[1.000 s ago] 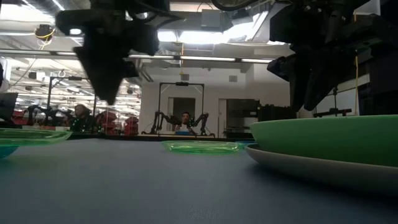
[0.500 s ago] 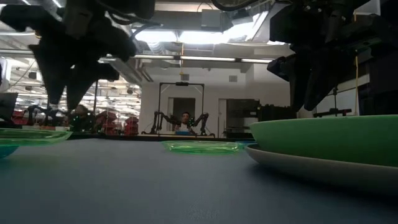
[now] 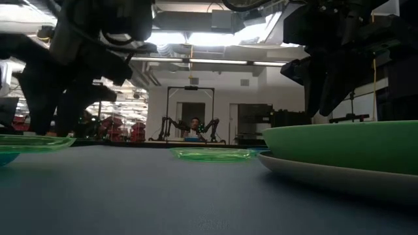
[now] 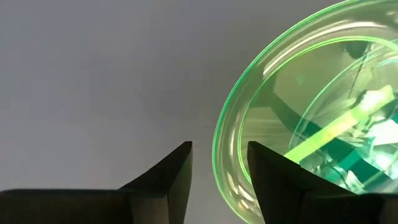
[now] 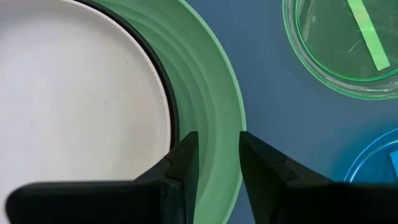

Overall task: Stack plastic plates
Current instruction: Stack the bottom small green plate on top of the white plate

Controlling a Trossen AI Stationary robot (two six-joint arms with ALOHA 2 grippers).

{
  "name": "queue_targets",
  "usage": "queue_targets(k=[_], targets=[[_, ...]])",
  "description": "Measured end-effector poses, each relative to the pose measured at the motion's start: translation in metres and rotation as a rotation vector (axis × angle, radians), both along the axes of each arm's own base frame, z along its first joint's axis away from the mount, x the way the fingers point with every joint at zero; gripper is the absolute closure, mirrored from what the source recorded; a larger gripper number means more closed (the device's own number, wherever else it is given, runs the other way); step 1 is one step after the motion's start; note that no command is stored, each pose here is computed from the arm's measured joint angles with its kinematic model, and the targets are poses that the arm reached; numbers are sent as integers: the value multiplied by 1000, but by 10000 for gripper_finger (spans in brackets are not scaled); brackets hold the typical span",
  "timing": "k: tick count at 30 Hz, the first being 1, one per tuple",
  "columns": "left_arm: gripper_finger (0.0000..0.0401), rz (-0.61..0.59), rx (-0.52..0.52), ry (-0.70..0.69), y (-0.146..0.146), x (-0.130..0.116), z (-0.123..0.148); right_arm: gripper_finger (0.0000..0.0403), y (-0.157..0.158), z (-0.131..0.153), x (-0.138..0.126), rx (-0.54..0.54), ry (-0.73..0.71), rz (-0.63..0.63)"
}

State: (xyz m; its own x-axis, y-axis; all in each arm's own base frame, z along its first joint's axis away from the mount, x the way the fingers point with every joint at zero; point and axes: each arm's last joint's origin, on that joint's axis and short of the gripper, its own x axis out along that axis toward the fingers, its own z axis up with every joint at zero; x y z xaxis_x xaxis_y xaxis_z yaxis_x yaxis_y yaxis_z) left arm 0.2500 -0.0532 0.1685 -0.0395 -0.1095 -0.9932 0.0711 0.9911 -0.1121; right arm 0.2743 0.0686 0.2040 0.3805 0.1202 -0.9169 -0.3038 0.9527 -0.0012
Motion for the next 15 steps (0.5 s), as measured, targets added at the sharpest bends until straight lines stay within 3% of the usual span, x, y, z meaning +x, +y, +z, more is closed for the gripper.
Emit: queue_targets(k=[15], targets=[[254, 5, -31, -4, 0, -5, -12, 298, 0, 0, 0, 0, 0, 0]])
